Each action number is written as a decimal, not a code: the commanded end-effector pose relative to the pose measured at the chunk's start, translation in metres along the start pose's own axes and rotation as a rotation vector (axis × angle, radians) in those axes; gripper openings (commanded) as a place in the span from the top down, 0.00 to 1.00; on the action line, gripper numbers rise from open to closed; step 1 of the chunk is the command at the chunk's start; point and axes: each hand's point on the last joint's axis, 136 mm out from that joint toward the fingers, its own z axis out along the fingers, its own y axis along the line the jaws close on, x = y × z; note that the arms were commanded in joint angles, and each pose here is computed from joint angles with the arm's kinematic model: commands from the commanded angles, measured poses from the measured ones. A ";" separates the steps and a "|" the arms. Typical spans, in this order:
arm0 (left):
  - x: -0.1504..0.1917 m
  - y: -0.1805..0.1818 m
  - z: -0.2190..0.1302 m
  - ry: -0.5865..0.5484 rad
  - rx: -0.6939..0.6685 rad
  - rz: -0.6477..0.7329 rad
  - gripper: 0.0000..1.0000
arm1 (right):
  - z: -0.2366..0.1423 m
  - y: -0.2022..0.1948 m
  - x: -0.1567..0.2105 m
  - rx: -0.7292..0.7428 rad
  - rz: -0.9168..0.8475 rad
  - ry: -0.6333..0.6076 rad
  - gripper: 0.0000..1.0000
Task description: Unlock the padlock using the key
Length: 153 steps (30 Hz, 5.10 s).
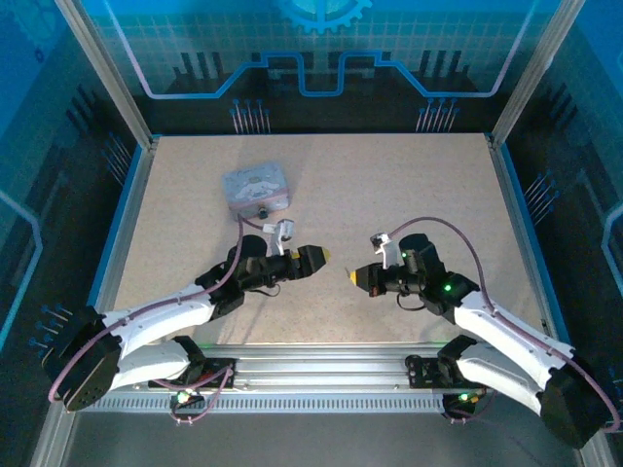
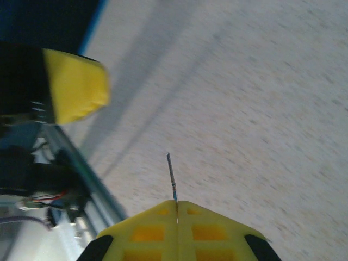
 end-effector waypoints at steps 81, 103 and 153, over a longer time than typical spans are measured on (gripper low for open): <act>0.005 -0.058 0.013 0.038 0.266 0.078 1.00 | -0.009 0.066 -0.032 -0.361 0.009 -0.093 0.85; 0.003 -0.054 0.003 0.008 0.236 0.097 0.99 | -0.018 0.052 -0.030 -0.303 0.038 -0.118 0.93; -0.229 0.155 0.061 0.072 -0.861 0.472 0.01 | -0.027 -0.017 0.022 0.113 0.136 0.066 0.98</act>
